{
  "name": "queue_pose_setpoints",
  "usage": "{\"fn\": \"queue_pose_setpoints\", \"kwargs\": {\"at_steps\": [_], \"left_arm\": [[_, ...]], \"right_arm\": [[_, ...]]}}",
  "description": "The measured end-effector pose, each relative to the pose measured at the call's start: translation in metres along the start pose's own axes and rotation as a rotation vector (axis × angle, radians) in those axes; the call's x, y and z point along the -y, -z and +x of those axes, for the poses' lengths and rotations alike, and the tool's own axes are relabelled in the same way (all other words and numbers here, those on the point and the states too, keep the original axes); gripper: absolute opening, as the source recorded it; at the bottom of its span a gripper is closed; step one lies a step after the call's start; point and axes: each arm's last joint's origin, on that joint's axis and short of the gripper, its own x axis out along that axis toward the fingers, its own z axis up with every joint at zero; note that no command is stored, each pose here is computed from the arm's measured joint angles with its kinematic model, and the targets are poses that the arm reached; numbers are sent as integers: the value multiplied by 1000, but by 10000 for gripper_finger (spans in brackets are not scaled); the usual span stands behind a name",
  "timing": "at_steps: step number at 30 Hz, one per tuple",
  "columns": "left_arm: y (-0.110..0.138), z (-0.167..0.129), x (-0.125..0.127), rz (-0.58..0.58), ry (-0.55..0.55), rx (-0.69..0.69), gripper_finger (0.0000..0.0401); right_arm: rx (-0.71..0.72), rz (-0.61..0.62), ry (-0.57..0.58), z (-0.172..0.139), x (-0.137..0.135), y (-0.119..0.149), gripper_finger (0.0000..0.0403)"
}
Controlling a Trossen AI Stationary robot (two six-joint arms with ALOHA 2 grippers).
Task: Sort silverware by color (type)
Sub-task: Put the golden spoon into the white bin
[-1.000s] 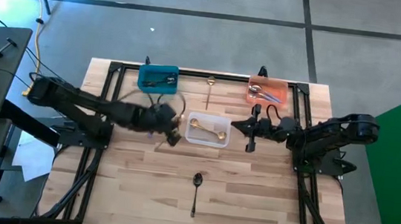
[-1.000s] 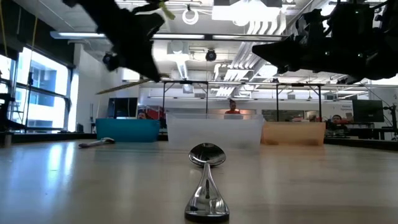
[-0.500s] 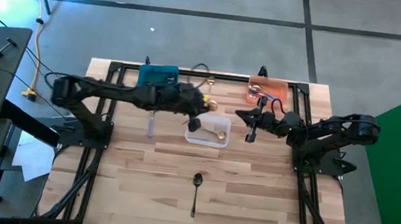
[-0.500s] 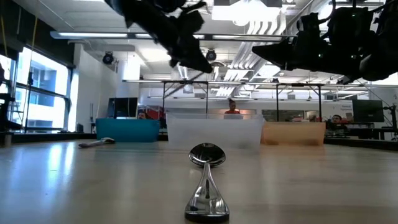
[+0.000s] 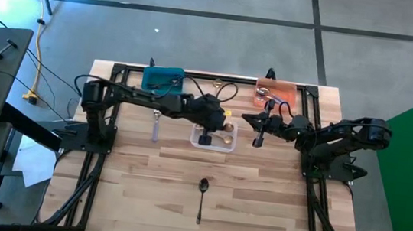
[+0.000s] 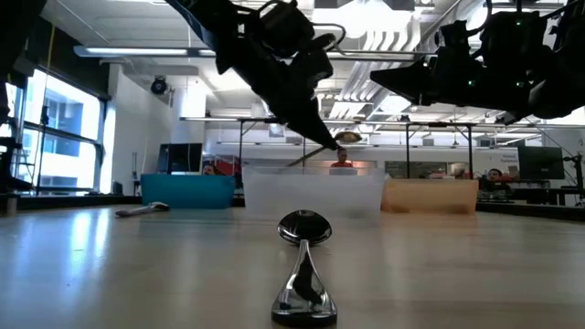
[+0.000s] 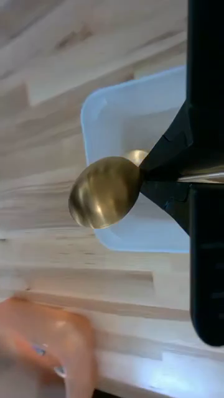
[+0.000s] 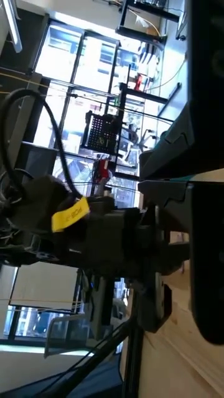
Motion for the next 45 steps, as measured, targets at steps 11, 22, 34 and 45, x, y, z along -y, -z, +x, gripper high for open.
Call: {"fn": "queue_pose_setpoints", "kwargs": {"at_steps": [11,22,34,45], "left_arm": [[9,3,3,25,17,-69,18],[4,-13,3,-1,8,-77,84],[37,-73,19,-144,-61,123,4],[101,-120,27,-321,-193,249,2]], "right_arm": [[-7,1,-2,0,0,1,0],[-23,7,-4,0,0,2,0],[-315,184,-49,11,1,9,0],[-798,230,-118,66,-7,-31,114]]}}
